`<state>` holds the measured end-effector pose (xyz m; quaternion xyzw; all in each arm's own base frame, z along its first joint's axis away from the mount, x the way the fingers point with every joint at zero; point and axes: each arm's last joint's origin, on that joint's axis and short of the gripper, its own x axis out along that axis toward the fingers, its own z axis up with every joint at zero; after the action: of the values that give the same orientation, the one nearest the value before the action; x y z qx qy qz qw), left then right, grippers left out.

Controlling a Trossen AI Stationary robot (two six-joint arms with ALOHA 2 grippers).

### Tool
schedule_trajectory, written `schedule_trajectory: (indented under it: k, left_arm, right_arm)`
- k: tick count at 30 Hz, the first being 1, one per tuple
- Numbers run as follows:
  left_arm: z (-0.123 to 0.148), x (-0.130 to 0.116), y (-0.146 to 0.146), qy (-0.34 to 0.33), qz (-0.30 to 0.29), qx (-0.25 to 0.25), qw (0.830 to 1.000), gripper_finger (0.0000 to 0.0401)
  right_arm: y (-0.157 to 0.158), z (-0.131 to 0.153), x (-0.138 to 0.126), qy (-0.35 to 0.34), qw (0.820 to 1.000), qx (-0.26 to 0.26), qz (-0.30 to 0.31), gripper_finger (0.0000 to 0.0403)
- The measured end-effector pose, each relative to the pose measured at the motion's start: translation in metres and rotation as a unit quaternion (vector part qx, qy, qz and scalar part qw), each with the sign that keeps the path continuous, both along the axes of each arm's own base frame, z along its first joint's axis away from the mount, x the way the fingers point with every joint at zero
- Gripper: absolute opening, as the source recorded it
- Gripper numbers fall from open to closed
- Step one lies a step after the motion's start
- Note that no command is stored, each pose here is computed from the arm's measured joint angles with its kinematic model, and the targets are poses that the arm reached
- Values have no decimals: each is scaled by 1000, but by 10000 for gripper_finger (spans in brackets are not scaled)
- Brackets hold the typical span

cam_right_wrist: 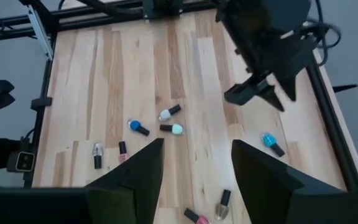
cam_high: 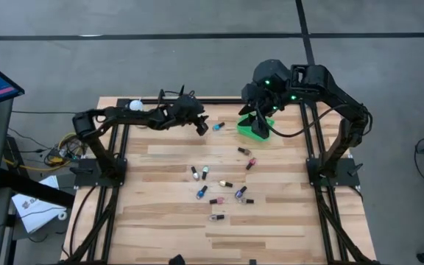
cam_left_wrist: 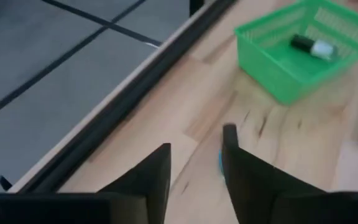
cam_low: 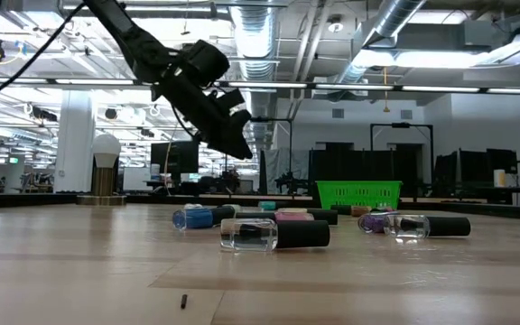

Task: Pick & Place Nail Polish
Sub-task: Put the light blue nail polish into the green bin

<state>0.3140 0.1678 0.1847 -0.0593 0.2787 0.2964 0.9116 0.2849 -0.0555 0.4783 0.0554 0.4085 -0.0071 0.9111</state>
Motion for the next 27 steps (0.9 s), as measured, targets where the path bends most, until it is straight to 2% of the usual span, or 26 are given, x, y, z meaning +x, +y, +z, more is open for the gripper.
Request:
schedule_trajectory:
  k: [4, 8, 15, 20, 24, 27]
  left_arm:
    - [6, 4, -2, -42, 22, -9, 999, 148]
    - [8, 3, 4, -59, 33, -5, 998, 133]
    - [7, -6, 22, -49, -12, -51, 997, 72]
    - [7, 4, 39, -47, -34, -79, 995, 46]
    - [-12, 17, 41, -25, -54, -95, 994, 47]
    - [-21, 20, 38, -12, -61, -100, 993, 68]
  right_arm:
    - [1, 0, 0, 0, 1000, 1, 2, 180]
    - [1, 0, 0, 1, 1000, 2, 2, 178]
    - [1, 0, 0, 2, 1000, 2, 3, 182]
    - [1, 0, 0, 1, 1000, 2, 3, 180]
    - [2, 0, 0, 1, 1000, 3, 5, 178]
    - [2, 0, 0, 1, 1000, 3, 6, 178]
